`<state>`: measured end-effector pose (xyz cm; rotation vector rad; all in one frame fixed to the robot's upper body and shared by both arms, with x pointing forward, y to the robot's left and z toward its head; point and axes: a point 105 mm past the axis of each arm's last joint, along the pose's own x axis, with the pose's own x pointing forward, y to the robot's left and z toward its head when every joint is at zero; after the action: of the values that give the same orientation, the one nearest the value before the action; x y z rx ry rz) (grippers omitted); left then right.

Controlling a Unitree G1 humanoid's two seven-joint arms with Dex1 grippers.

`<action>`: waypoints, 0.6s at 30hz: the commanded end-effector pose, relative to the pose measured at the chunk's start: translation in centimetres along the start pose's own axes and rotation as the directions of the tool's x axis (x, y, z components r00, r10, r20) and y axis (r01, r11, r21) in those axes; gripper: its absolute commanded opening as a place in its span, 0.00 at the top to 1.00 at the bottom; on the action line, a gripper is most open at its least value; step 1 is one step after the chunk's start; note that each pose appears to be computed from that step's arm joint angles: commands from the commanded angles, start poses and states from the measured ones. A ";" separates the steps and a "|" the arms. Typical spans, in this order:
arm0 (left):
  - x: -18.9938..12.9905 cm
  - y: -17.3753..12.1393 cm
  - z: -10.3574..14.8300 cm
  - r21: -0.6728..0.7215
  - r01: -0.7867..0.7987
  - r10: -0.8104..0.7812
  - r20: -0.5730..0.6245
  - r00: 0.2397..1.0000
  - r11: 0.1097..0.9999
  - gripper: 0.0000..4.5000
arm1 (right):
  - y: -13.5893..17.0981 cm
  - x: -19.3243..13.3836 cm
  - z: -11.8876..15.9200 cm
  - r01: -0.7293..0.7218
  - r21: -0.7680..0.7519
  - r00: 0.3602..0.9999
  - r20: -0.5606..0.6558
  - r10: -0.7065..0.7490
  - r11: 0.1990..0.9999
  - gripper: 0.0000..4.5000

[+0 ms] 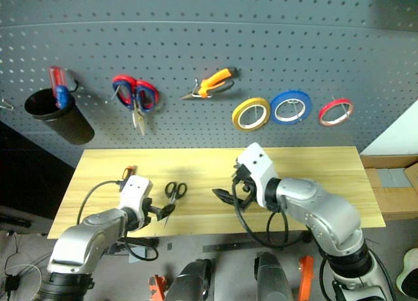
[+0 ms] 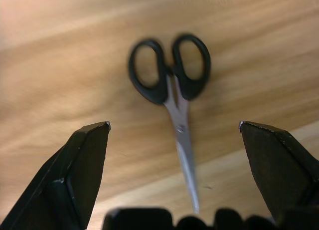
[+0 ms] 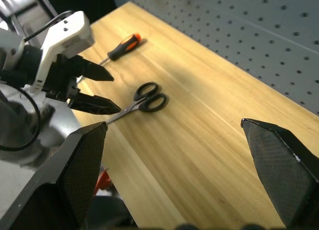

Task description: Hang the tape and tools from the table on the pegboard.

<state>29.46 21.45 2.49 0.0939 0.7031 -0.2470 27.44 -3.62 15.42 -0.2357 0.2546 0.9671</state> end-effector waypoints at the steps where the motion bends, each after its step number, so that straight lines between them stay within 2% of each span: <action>1: 0.7 0.6 -0.4 -0.038 -0.022 0.021 -0.024 0.999 0.999 0.00 | 0.5 0.1 1.5 0.013 -0.090 0.999 0.051 -0.008 0.996 0.01; 11: 3.2 -0.4 -0.7 -0.039 -0.003 0.000 -0.062 0.998 0.999 0.00 | 0.9 0.2 1.3 -0.019 -0.137 0.999 0.043 0.025 0.990 0.01; 14: 3.5 -0.3 -0.9 -0.037 0.000 -0.002 -0.064 0.998 0.999 0.13 | 0.8 0.1 1.2 -0.024 -0.129 0.999 0.038 0.029 0.991 0.00; 18: 3.6 -0.4 -1.0 -0.014 0.015 -0.016 -0.069 0.998 1.000 0.43 | 0.9 -0.1 0.7 -0.045 -0.141 0.999 0.011 0.047 0.989 0.00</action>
<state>32.09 20.91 0.54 0.0770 0.7304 -0.2285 27.27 -3.24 15.26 -0.3331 0.2230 1.0038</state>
